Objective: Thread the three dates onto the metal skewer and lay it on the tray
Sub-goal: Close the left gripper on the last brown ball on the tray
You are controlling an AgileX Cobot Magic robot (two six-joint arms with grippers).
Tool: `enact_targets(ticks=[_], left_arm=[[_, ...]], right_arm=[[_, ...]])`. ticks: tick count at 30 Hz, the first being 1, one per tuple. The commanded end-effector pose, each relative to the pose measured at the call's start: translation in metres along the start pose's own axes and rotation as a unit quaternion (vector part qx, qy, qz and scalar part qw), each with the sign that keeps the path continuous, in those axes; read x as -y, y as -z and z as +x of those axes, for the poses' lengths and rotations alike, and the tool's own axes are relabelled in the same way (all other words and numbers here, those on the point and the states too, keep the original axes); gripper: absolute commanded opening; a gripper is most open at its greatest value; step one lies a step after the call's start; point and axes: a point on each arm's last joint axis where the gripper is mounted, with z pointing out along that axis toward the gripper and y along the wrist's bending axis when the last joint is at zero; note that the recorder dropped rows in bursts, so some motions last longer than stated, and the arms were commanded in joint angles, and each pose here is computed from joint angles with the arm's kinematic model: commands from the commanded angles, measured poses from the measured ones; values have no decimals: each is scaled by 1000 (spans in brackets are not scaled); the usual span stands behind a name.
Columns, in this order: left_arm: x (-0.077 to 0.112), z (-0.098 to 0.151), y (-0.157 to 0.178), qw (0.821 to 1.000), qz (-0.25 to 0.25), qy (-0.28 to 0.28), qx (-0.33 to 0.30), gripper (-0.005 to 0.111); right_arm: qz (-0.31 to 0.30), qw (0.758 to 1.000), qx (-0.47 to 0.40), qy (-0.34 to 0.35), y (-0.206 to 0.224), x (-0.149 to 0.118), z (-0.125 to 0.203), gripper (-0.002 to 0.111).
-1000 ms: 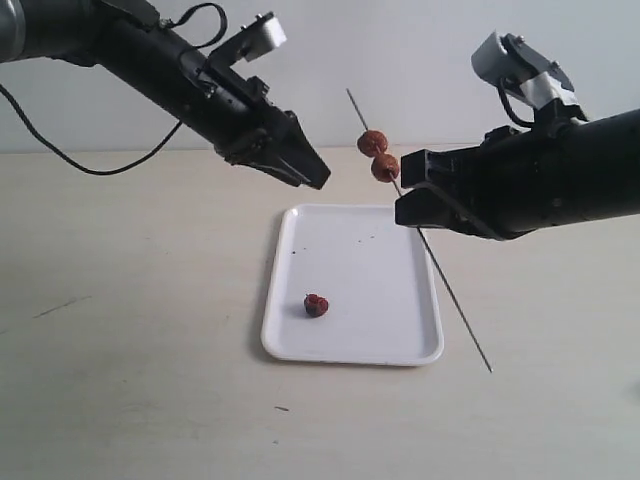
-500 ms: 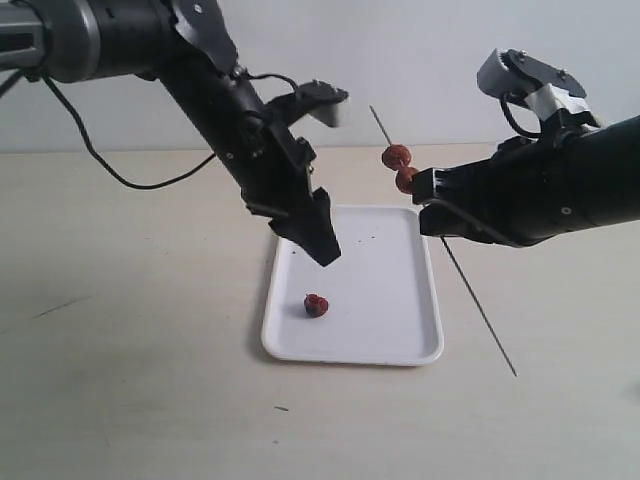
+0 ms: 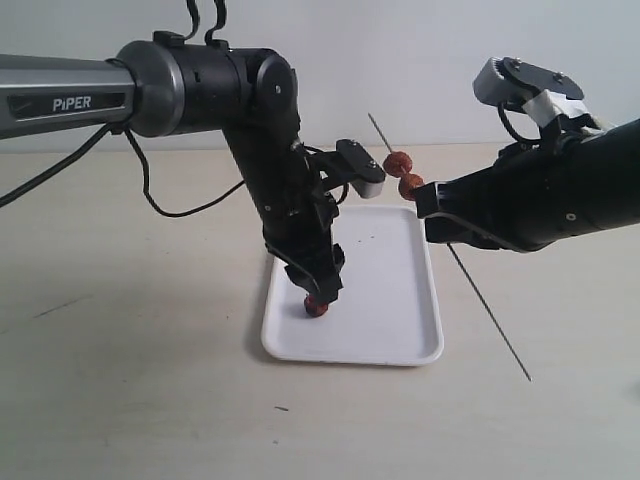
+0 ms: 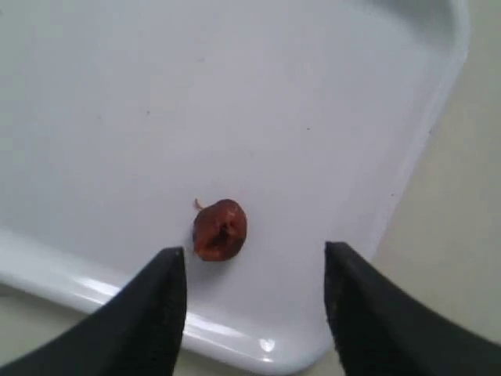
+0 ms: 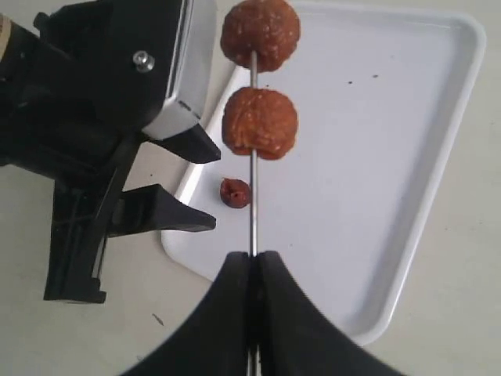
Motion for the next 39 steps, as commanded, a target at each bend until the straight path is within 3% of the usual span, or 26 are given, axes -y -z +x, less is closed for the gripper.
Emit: enact_targets(ticks=[1, 12, 20, 39], left_arm=[[-2, -1, -7, 999, -15, 30, -2, 52], [-2, 14, -25, 993, 14, 82, -78, 52], [-6, 14, -48, 993, 15, 92, -66, 52], [-15, 3, -49, 995, -24, 95, -4, 52]], right_arm=[[2, 1000, 3, 2, 3, 1, 0, 0], [2, 1000, 3, 3, 3, 1, 0, 0], [2, 1000, 3, 3, 3, 1, 0, 0], [5, 1000, 7, 3, 3, 1, -1, 0]])
